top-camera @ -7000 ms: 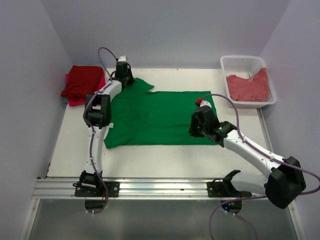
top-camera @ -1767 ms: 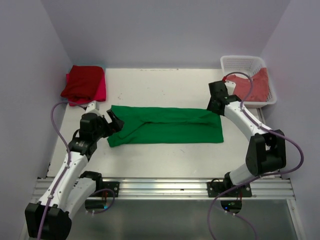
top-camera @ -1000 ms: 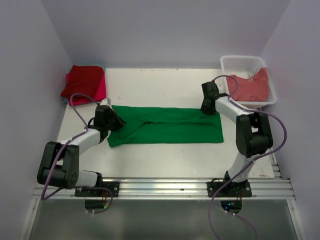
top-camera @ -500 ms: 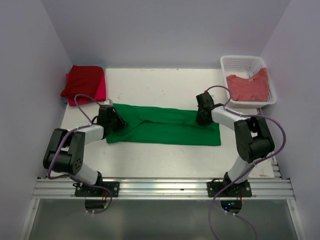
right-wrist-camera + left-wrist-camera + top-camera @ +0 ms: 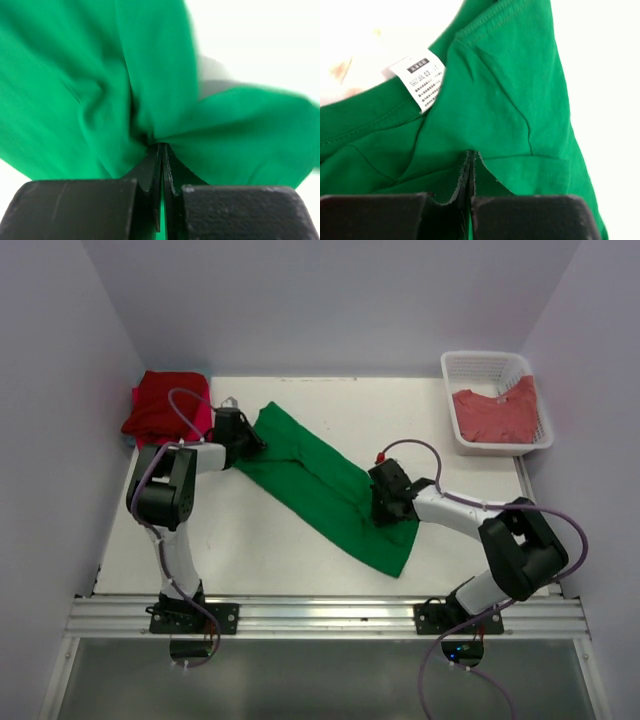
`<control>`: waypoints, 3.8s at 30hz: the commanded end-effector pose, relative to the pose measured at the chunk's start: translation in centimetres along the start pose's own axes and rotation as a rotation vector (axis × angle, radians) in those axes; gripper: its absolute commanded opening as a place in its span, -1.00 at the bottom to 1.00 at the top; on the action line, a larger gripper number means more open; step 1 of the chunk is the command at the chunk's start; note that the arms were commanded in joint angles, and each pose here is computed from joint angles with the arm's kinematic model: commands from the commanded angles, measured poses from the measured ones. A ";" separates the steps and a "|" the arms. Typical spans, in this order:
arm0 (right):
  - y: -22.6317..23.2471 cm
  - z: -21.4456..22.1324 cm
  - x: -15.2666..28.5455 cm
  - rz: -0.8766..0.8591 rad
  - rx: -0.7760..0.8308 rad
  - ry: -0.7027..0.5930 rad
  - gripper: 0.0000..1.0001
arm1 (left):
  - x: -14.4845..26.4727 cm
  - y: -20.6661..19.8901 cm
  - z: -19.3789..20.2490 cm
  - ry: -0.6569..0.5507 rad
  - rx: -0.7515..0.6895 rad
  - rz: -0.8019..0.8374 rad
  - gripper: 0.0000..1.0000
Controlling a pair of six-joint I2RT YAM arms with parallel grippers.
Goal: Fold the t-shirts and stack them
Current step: Rotate the tshirt 90 degrees
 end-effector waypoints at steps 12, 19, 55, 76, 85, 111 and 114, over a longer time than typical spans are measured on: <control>-1.3 10.4 3.6 -0.035 0.013 0.299 -1.00 | -8.0 -2.5 -4.1 0.118 0.001 0.213 -1.00; -0.2 14.0 2.5 -0.032 0.063 0.383 -1.00 | -10.9 -3.5 -3.6 0.156 0.065 0.354 -0.95; 16.4 4.7 12.0 -0.419 0.398 -0.210 0.32 | 9.9 -16.2 -18.1 -0.536 -0.342 0.795 0.19; 18.9 -16.9 0.3 -0.583 -0.125 -0.198 0.13 | 21.4 -7.4 -1.2 -0.328 -0.306 0.348 0.46; 20.6 -17.9 -4.6 -0.890 -0.336 -0.068 0.10 | 23.1 -6.2 0.4 -0.300 -0.332 0.312 0.44; 16.0 -18.5 -5.3 -0.524 -0.225 -0.228 0.09 | 21.1 -4.5 2.9 -0.188 -0.309 0.274 0.40; 16.1 -18.4 -6.2 -0.515 -0.222 -0.212 0.08 | 21.0 -4.3 3.1 -0.181 -0.306 0.270 0.40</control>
Point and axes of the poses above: each gripper's point midway between its finger pads, its own x axis back along the fingers, its own y axis along the line the jaws close on, z = x × y, the point moved 5 cm from there along x, back along the fingers, and after that the axes turned 9 degrees about -x, right-handed, at the moved point
